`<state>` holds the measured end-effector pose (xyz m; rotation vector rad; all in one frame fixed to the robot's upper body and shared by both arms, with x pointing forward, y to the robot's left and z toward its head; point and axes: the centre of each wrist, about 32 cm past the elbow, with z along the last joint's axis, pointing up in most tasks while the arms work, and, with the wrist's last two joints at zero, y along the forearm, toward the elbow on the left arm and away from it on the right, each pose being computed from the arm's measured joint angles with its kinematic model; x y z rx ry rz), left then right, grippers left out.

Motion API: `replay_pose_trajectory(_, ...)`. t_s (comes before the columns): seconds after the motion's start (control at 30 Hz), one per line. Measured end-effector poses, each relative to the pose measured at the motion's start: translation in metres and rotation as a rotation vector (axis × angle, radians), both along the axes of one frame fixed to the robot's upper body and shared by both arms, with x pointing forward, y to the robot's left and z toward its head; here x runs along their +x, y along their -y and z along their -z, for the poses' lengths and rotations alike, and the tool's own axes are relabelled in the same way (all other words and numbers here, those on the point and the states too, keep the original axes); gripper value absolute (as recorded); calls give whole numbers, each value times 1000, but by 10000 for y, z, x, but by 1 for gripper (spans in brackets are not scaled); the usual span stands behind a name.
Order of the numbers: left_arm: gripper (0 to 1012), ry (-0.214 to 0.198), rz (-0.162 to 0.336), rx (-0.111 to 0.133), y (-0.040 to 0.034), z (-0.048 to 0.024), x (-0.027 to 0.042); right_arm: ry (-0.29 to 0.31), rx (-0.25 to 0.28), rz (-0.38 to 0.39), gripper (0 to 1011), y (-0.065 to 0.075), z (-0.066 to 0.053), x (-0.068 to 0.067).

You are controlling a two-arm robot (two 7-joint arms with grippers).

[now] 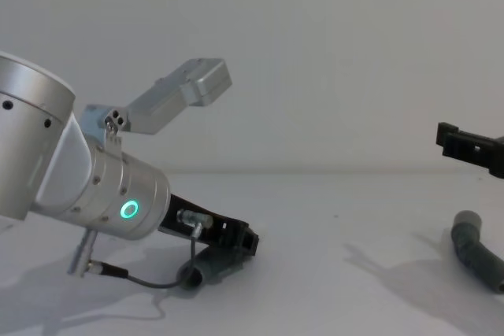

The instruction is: Use both hands to pick up one end of the pipe from the table, align the ends, and insert them.

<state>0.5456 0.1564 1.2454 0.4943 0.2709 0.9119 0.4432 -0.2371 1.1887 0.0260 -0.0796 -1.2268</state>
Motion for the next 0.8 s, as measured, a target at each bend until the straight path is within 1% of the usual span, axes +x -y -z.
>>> replay_pose_trajectory(0.17,347,0,0,0,1,1,1,23,-32,-12,998,-1,-4,-23)
replay_pose_trajectory(0.33,347,0,0,0,1,1,1,27,-69,-25,998,0,-42,-60)
replay_pose_trajectory(0.37,347,0,0,0,1,1,1,21,-87,-30,997,-1,-62,-79)
replay_pose_trajectory(0.57,347,0,0,0,0,2,1,-14,-149,-44,998,-19,-147,-157)
replay_pose_trajectory(0.6,347,0,0,0,0,2,1,-27,-166,-44,998,-32,-174,-182)
replay_pose_trajectory(0.8,347,0,0,0,1,2,1,-72,-211,-27,998,-103,-252,-265)
